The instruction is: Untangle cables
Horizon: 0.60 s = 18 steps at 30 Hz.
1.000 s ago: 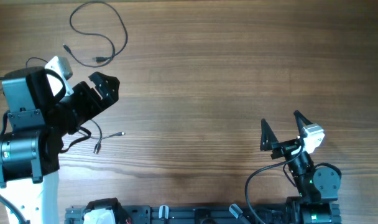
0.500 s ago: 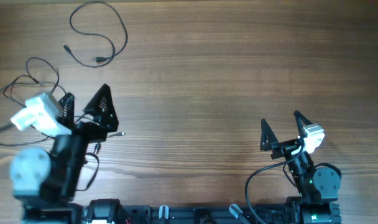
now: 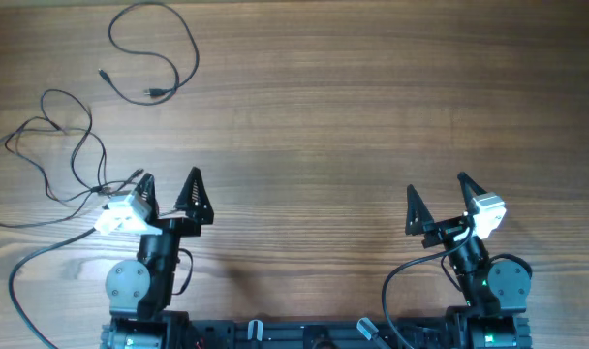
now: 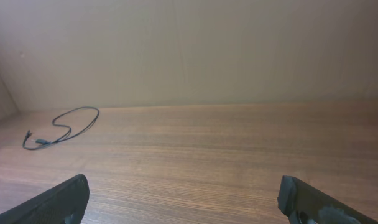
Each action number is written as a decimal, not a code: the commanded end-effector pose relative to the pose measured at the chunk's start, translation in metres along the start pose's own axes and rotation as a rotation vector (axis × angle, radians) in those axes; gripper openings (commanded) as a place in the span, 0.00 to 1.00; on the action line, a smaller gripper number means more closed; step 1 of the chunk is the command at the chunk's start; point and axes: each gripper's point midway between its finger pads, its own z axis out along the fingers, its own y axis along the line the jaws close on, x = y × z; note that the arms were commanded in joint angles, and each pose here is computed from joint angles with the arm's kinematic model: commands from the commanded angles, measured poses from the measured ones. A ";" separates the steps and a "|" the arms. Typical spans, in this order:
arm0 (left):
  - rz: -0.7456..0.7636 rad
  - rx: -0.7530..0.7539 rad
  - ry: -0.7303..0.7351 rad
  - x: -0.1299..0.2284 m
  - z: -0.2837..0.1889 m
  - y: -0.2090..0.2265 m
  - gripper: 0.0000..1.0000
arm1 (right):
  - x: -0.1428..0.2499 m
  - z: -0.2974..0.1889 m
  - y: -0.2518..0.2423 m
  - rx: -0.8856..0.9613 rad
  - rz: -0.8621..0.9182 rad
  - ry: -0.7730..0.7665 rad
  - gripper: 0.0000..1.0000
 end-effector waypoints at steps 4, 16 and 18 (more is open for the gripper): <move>0.006 -0.054 -0.019 0.024 -0.003 0.023 1.00 | -0.004 -0.001 0.001 -0.006 0.004 -0.019 1.00; 0.028 -0.073 0.043 0.042 -0.006 0.031 1.00 | -0.004 -0.001 0.001 -0.006 0.004 -0.019 1.00; 0.028 -0.073 0.043 0.042 -0.006 0.031 1.00 | -0.004 -0.001 0.001 -0.006 0.004 -0.019 1.00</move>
